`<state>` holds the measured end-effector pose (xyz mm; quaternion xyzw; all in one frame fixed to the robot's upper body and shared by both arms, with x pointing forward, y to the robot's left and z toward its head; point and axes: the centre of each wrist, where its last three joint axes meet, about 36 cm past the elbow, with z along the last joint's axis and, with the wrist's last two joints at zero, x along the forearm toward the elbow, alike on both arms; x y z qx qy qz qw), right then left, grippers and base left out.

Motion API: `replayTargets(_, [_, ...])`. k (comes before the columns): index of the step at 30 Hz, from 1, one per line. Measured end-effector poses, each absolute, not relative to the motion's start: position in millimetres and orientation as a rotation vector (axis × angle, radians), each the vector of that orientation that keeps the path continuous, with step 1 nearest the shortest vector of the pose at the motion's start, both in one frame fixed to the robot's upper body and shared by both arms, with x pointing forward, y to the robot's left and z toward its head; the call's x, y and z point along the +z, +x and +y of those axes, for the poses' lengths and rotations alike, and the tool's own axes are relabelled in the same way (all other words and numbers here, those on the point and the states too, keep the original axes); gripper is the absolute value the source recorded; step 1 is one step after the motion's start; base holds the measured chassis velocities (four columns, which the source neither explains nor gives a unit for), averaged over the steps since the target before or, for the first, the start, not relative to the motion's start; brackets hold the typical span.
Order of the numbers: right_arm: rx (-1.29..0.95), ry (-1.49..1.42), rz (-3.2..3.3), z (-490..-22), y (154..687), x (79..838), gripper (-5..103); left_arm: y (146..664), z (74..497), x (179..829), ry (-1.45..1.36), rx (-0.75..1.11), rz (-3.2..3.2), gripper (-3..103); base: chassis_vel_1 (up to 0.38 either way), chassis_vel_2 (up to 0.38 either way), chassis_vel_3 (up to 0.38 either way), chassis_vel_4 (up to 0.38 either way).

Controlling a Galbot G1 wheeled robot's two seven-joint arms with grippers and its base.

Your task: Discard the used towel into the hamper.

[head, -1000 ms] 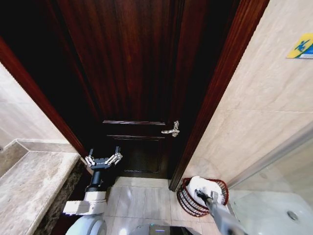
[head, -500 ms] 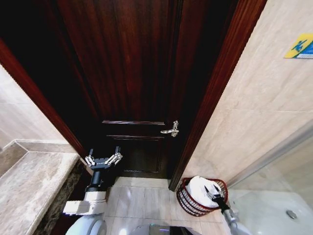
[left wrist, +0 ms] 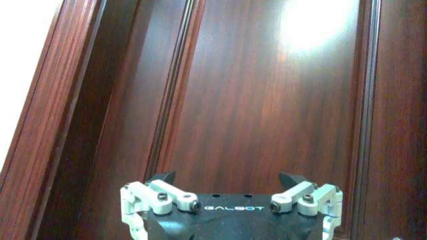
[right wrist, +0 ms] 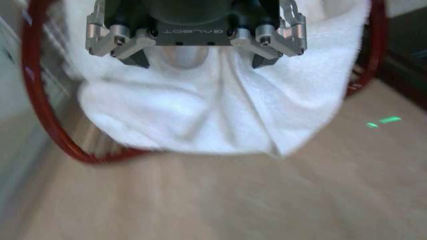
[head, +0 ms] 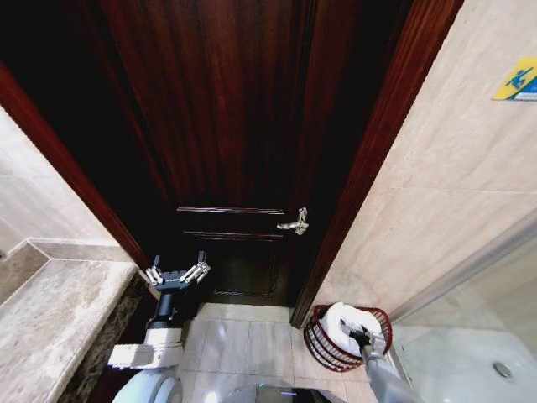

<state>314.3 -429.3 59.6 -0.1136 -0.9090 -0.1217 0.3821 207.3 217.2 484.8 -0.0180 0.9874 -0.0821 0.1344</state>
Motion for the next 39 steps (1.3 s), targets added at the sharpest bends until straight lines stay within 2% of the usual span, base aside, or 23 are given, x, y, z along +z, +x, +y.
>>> replayTargets(9, [-0.400,-0.266,-2.212,-432.1,344.2,69.1,100,207.3,217.2,484.7,-0.052,-0.238,2.862,100,0.000,0.000,0.000,0.000])
replayTargets(17, [-0.354,-0.200,-2.177,-420.5,373.9,76.3,100,207.3,217.2,484.8,-0.052,-0.238,2.862,100,0.000,0.000,0.000,0.000])
replayTargets(39, [-0.289,-0.195,-2.134,-440.9,361.5,78.2,100,207.3,217.2,484.7,-0.052,-0.238,2.862,100,0.000,0.000,0.000,0.000])
